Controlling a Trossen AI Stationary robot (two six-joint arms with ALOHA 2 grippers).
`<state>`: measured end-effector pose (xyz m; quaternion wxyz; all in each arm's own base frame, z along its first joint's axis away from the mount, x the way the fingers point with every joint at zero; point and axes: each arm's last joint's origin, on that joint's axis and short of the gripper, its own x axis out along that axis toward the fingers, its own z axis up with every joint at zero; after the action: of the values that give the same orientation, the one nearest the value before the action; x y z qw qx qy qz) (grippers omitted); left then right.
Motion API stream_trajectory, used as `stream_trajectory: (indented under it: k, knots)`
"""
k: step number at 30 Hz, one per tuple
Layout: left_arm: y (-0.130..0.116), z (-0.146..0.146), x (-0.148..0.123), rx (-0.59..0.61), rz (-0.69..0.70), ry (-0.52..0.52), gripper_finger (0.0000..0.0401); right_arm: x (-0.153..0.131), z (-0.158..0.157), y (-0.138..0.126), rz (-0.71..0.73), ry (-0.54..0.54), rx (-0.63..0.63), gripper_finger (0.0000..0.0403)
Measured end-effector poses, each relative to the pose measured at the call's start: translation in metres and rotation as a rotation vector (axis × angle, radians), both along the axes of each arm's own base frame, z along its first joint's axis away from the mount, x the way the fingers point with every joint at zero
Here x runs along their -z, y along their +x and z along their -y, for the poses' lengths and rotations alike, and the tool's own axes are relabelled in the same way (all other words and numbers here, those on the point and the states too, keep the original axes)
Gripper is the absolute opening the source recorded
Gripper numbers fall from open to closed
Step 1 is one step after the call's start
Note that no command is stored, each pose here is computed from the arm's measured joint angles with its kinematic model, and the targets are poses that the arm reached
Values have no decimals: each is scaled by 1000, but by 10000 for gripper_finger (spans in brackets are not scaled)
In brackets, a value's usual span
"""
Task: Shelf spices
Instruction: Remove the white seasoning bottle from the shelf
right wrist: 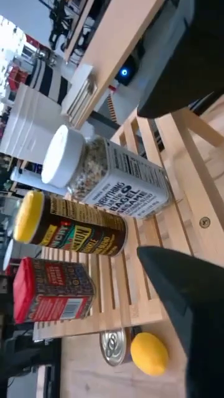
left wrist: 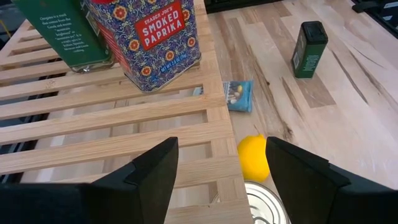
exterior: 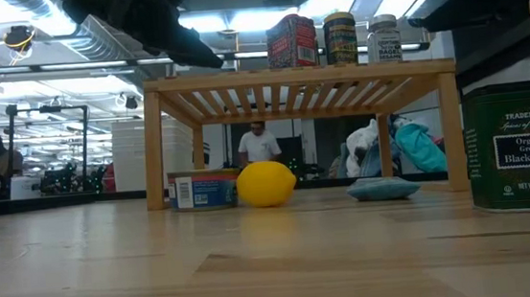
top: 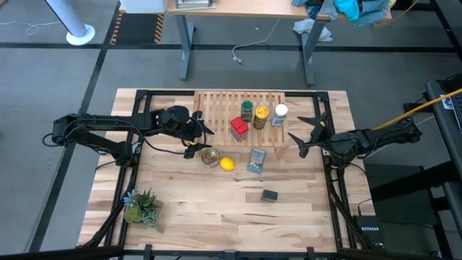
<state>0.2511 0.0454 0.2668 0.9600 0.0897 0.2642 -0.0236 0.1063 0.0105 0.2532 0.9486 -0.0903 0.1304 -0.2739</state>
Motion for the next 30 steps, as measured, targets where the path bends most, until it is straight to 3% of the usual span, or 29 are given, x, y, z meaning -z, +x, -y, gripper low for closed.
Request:
stream_trajectory:
  k: [4,10,16,30]
  knots:
    - [0,0,0,0,0,0,237,-2,1,-4,14,0,-35,381]
    - [0,0,0,0,0,0,237,-3,7,-3,14,20,-36,383]
    - [0,0,0,0,0,0,237,1,26,6,55,-7,-51,383]
    - [0,0,0,0,0,0,237,16,68,7,99,84,-174,383]
